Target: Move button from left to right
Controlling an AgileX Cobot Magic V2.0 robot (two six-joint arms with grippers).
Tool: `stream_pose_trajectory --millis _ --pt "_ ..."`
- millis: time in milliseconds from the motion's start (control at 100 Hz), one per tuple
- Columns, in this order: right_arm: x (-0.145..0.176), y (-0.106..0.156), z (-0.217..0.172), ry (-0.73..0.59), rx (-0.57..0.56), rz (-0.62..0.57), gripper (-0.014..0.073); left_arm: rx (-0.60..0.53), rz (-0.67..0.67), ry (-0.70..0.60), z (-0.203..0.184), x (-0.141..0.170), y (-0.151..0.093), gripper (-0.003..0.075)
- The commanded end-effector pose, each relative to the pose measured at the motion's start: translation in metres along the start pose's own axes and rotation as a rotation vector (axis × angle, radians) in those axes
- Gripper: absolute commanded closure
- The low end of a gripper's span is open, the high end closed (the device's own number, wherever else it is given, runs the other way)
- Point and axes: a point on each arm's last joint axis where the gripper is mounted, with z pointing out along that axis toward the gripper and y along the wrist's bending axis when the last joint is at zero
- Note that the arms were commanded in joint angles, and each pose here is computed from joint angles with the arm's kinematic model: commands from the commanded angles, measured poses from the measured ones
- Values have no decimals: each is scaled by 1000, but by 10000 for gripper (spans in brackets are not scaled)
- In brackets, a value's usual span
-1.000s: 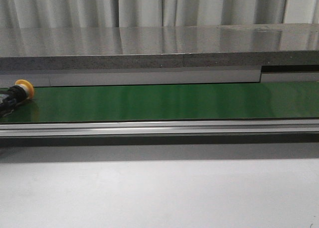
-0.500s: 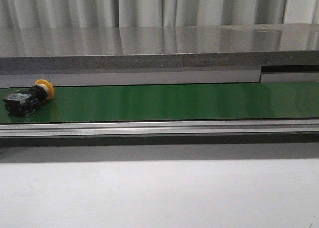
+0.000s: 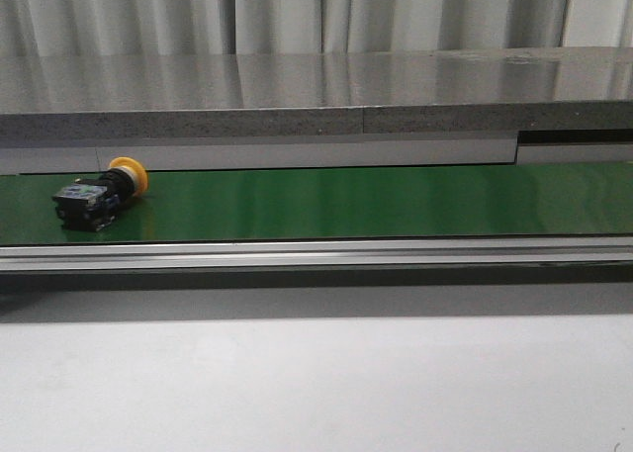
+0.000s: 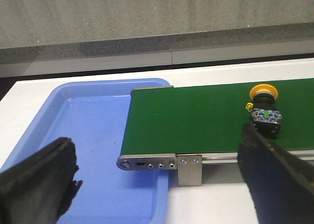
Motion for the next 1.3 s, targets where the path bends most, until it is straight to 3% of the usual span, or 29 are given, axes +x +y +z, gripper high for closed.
stream_pose_trajectory --millis 0,510,650,960,1130,1290 --pt "-14 -1 -3 -115 15 -10 663 -12 -34 -119 -6 -12 1 78" --pt "-14 -1 -3 -115 15 -10 663 -6 -35 -107 -6 -11 0 99" --pt "-14 -1 -3 -115 15 -10 663 -6 -35 -107 -6 -11 0 234" --pt "-15 -1 -3 -120 16 -10 663 -7 -33 -107 -6 -11 0 743" --pt "-15 -1 -3 -124 16 -10 663 -7 -33 -107 -6 -11 0 739" --pt "-23 -2 -4 -210 24 -10 663 -7 -33 -107 -6 -11 0 739"
